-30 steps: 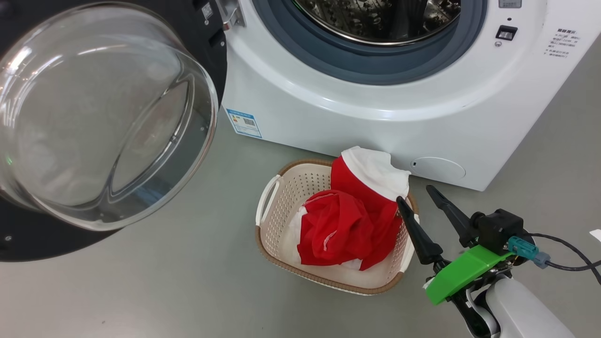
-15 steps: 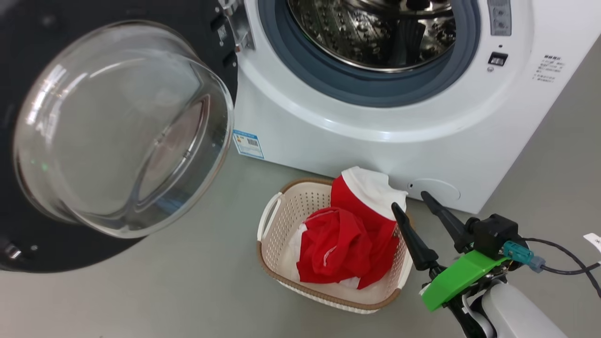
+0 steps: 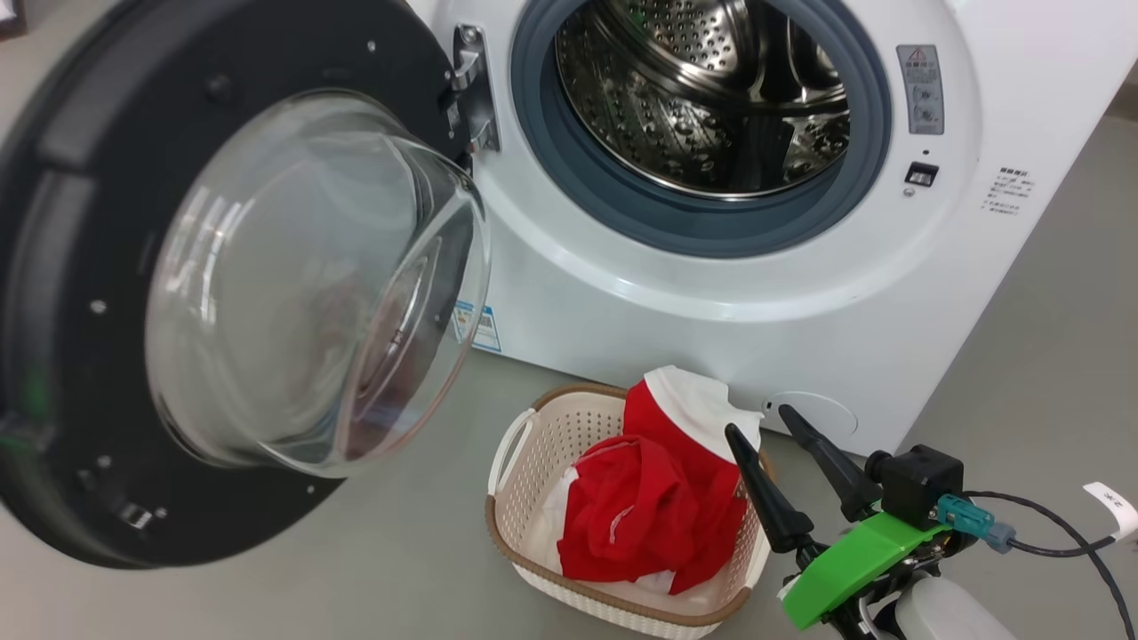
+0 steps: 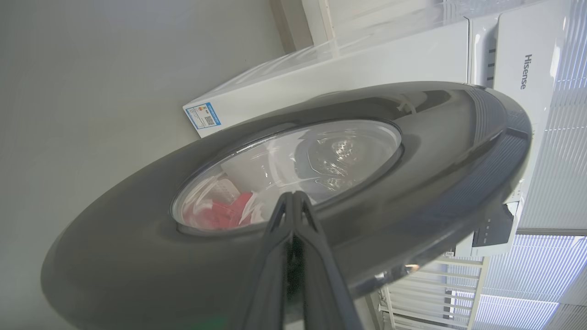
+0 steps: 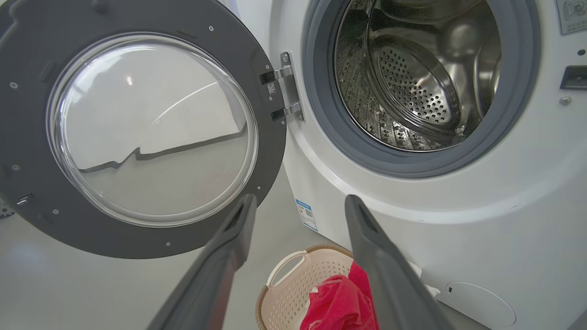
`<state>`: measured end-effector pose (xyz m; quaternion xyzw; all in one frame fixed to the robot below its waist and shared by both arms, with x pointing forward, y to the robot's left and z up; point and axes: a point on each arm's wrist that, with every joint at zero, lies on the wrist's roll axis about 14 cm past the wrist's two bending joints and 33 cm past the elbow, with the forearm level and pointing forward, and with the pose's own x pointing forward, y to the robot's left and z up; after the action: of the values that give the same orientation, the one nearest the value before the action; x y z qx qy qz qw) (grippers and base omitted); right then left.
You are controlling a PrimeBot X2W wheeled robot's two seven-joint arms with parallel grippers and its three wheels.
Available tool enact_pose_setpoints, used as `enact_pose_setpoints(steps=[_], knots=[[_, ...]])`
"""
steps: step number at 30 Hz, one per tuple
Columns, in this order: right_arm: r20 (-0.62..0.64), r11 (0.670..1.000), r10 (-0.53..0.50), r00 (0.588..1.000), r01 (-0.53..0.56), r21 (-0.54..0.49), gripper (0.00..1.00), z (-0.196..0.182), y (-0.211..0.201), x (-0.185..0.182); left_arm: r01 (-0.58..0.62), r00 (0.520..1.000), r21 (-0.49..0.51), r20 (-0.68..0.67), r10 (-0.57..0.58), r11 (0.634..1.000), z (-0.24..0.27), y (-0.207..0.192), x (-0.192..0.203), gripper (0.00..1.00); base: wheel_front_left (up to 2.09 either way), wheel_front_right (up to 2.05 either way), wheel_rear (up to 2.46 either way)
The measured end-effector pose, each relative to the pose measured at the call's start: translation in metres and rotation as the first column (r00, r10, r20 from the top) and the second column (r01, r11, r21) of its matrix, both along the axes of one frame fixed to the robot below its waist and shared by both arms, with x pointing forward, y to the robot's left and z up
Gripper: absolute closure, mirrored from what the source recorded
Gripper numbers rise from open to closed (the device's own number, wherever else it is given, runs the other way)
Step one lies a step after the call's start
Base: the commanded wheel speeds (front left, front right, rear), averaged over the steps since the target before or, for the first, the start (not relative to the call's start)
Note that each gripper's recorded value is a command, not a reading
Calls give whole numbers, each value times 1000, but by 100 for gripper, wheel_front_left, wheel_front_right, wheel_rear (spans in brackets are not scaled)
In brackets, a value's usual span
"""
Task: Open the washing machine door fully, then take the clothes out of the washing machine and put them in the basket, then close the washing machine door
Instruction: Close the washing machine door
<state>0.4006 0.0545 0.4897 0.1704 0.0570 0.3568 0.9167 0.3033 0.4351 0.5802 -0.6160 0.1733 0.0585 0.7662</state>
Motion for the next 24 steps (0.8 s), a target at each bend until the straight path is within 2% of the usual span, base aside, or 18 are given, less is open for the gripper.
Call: enact_pose_setpoints(steps=[5,9,17,24], knots=[[4,1000,-10,1000,10,10,0,5,-3,-6,128,991,2,33,-128,992,5,-25,0,100,0,0,0],[4,1000,-18,1000,18,7,0,5,-6,-10,240,968,10,81,-240,971,14,-54,7,100,0,0,0],[13,999,-40,999,40,14,0,10,-13,-11,363,921,14,147,-361,932,30,-102,20,100,0,0,0],[12,996,-88,996,87,17,0,10,-29,-9,469,865,30,189,-466,883,41,-157,31,100,0,0,0]])
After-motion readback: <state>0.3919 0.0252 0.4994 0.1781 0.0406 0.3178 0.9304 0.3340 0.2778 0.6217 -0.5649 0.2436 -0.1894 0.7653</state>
